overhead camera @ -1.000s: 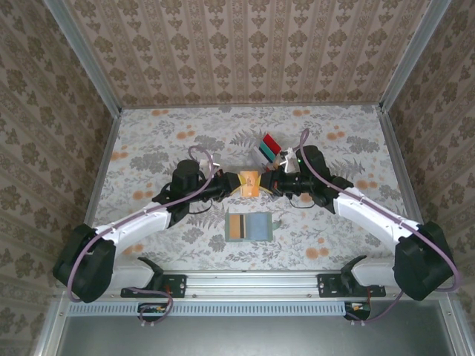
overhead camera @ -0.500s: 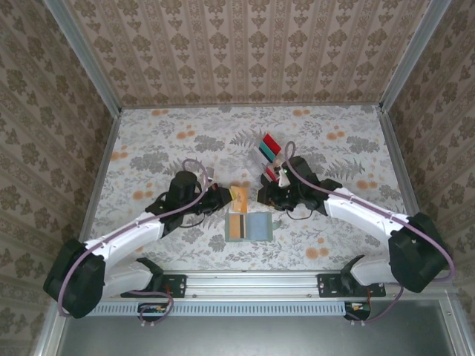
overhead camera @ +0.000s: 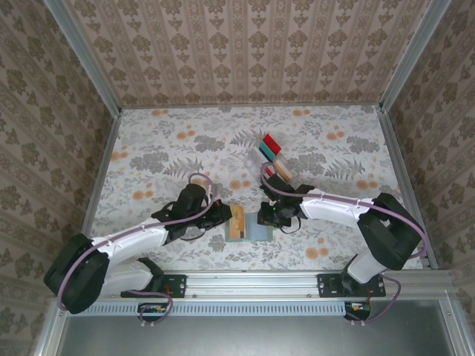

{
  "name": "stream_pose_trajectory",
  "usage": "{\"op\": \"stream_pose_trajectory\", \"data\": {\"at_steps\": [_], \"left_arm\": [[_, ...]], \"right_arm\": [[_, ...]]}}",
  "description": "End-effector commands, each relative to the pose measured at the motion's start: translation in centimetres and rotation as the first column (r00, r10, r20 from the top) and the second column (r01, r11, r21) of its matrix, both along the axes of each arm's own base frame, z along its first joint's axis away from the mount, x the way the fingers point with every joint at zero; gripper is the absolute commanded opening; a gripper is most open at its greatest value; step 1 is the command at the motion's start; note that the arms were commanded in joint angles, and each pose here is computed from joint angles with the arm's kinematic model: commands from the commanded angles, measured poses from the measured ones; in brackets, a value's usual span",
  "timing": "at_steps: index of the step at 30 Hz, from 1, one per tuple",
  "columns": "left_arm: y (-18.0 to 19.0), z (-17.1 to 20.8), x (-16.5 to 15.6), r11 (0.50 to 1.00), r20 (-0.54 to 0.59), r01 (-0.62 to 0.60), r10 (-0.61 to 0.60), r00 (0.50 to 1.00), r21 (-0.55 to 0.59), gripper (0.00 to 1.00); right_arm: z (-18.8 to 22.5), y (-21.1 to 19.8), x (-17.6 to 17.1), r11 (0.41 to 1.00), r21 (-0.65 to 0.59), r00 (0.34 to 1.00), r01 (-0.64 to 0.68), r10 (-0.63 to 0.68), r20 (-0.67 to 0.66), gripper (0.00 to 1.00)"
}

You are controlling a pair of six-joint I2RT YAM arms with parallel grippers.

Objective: Put the credit cards into the card holder
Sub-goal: Insert the credit card into the card slot.

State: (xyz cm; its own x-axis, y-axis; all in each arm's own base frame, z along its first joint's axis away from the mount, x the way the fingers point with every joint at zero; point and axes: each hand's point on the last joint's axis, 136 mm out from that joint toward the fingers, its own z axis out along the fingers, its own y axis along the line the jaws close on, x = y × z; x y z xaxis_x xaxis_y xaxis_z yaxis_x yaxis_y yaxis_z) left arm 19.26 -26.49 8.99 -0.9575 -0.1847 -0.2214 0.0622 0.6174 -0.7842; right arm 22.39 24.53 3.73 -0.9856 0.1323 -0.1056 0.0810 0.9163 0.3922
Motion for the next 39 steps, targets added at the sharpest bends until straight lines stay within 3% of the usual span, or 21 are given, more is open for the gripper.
{"op": "stream_pose_trajectory", "data": {"at_steps": [1,21,39], "left_arm": [[-0.6,-0.6,-0.1,0.999,0.042,0.035,-0.035,0.999,0.009,0.00],[-2.0,-5.1,-1.0,0.997,0.058,0.035,-0.038,0.998,0.062,0.02],[-2.4,-4.7,-1.5,0.998,0.091,0.047,-0.051,0.995,0.042,0.08]], "right_arm": [[-0.3,-1.7,0.0,0.996,-0.094,1.000,0.003,-0.001,0.019,0.25],[-3.6,-3.7,-1.5,0.983,-0.185,0.999,0.005,-0.014,-0.043,0.22],[-4.0,-3.6,-1.3,0.981,-0.193,0.999,0.009,-0.018,-0.046,0.22]]}}
